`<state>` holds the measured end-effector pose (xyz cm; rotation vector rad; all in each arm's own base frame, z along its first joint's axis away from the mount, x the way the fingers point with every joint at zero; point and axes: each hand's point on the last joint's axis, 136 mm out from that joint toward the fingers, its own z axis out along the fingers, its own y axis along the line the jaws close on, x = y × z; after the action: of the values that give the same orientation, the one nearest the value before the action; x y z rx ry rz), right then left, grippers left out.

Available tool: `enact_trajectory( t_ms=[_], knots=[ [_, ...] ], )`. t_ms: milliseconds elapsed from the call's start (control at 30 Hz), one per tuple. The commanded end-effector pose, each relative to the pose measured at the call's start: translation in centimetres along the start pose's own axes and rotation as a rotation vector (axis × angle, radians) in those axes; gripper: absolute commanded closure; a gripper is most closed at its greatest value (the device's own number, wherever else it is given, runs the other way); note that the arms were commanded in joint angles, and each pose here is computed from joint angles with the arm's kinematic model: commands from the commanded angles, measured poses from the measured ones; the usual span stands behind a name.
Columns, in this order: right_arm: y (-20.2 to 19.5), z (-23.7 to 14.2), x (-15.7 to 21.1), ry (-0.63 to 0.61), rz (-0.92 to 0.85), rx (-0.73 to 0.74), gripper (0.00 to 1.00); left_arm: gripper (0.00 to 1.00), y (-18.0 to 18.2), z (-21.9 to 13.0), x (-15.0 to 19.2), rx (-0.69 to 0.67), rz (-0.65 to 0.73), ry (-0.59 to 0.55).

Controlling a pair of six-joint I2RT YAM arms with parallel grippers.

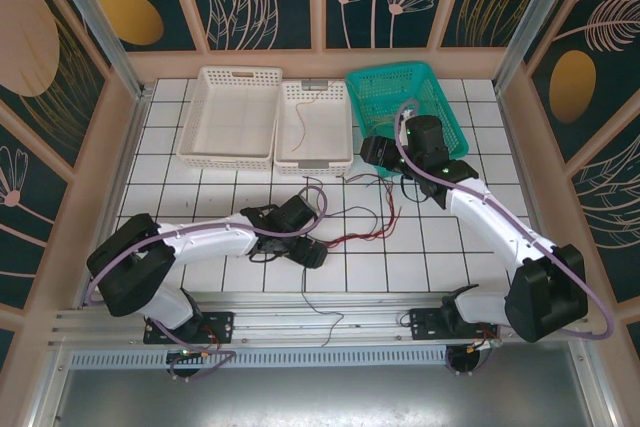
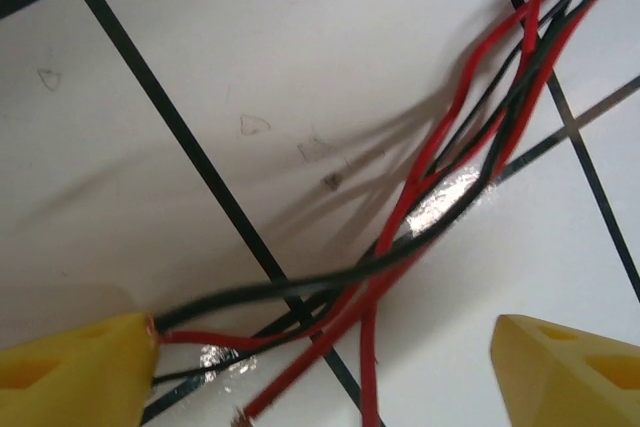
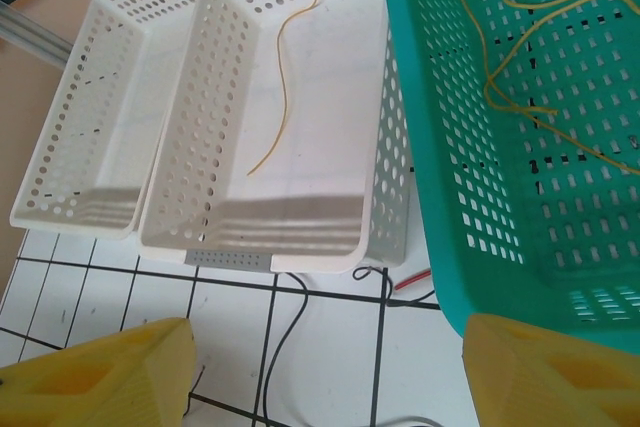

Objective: Untangle the cables

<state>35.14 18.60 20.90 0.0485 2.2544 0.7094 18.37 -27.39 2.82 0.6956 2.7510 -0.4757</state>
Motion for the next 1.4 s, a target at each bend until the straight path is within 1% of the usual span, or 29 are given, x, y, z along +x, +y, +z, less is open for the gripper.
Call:
enact_trajectory(
  t_ms=[0, 67, 133, 233, 267, 333, 467, 500, 633, 733, 867, 1000, 1100, 1233, 1300, 1367],
  knots=[
    [0.2, -0.7, -0.1, -0.009, -0.002, -0.022, 0.29, 0.2, 0.4, 0.5, -1.4, -0.039, 0.006, -0.051],
    [0.3, -0.8, -0.1, -0.012, -0.004, -0.025, 0.29, 0.25, 0.5, 0.4, -2.0, -0.044, 0.003, -0.077],
    [0.4, -0.9, -0.2, -0.015, -0.005, -0.027, 0.29, 0.39, 0.2, 0.3, -2.6, -0.033, 0.004, -0.102],
    [0.3, -1.0, -0.1, -0.014, -0.006, -0.026, 0.29, 0.53, 0.1, 0.4, -2.9, -0.031, 0.008, -0.111],
    [0.4, -1.1, -0.1, -0.017, -0.005, -0.028, 0.29, 0.6, 0.2, 0.5, -2.9, -0.038, 0.009, -0.11],
    [0.4, -1.1, 0.1, -0.014, -0.006, -0.03, 0.29, 0.7, 0.3, 0.5, -2.8, -0.044, 0.014, -0.111],
    [0.2, -1.2, 0.2, -0.016, -0.005, -0.029, 0.29, 0.98, 0.3, -0.2, -2.9, -0.044, 0.023, -0.117],
    [0.2, -1.2, 0.3, -0.015, -0.006, -0.029, 0.29, 1.0, 0.3, -0.5, -3.0, -0.05, 0.026, -0.121],
    [0.2, -1.2, 0.5, -0.014, -0.005, -0.033, 0.29, 1.0, 1.0, -3.3, -4.3, -0.116, 0.053, -0.175],
    [0.5, -1.3, 0.9, -0.008, -0.013, -0.06, 0.29, 1.0, 2.2, -6.9, -6.1, -0.197, 0.068, -0.264],
    [1.1, -1.7, 1.1, -0.022, -0.019, -0.112, 0.29, 1.0, 4.6, -11.7, -8.0, -0.273, 0.046, -0.365],
    [1.6, -1.6, 1.0, -0.019, -0.015, -0.135, 0.29, 1.0, 7.3, -15.4, -9.1, -0.373, 0.026, -0.444],
    [1.9, -1.4, 0.3, -0.023, -0.009, -0.135, 0.29, 1.0, 8.7, -18.2, -10.0, -0.457, 0.022, -0.523],
    [2.3, -0.2, -1.4, -0.02, 0.01, -0.116, 0.29, 1.0, 9.4, -21.8, -11.0, -0.507, 0.003, -0.652],
    [2.7, 0.8, -2.5, -0.003, 0.01, -0.101, 0.29, 1.0, 9.3, -22.8, -11.2, -0.506, 0.013, -0.69],
    [2.6, 2.0, -4.0, -0.005, 0.009, -0.063, 0.3, 1.0, 9.0, -22.9, -11.2, -0.483, 0.022, -0.703]
  ],
)
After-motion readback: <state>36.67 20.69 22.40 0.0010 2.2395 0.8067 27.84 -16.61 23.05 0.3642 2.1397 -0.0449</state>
